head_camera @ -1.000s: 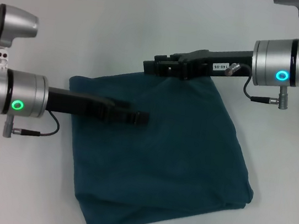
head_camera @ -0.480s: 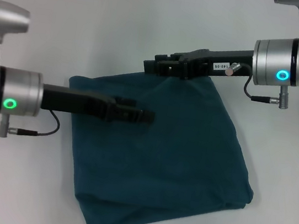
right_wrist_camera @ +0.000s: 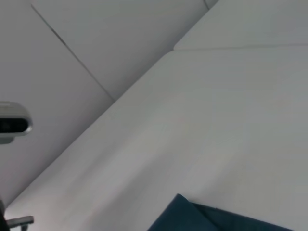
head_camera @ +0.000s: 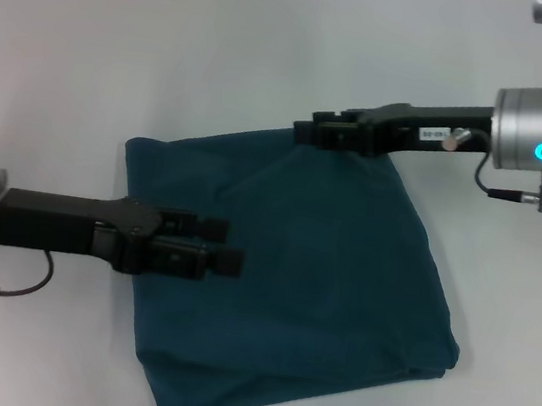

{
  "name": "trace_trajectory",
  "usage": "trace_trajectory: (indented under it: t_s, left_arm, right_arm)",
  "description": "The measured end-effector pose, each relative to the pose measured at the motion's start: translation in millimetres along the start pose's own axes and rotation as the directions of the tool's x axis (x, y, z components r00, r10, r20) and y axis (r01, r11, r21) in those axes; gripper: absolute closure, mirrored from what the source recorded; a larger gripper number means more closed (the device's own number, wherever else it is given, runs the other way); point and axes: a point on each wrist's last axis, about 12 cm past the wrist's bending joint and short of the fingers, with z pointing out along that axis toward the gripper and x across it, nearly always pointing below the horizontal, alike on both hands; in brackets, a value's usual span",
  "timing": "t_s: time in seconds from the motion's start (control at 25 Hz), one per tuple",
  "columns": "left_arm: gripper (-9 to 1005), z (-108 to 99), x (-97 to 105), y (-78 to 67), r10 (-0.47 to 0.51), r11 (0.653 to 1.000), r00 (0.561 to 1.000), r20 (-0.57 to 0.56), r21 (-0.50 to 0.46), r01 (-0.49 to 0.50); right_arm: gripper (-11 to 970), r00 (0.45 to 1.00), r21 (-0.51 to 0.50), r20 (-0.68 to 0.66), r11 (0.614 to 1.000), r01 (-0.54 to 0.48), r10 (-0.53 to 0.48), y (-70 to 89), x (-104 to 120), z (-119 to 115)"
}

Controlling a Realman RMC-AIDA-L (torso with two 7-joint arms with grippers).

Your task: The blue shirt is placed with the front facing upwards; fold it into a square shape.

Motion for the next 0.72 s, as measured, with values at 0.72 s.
trace_trajectory:
  t_s: [0.72]
  left_arm:
    - [114,-38.8,17.8,-10.8,-0.001,1.0,0.998,0.065,0.023,0.0]
  right_arm:
    - [441,0.989,-0.153,0.146,0.988,0.014,0.008,10.3,80.6,-90.0]
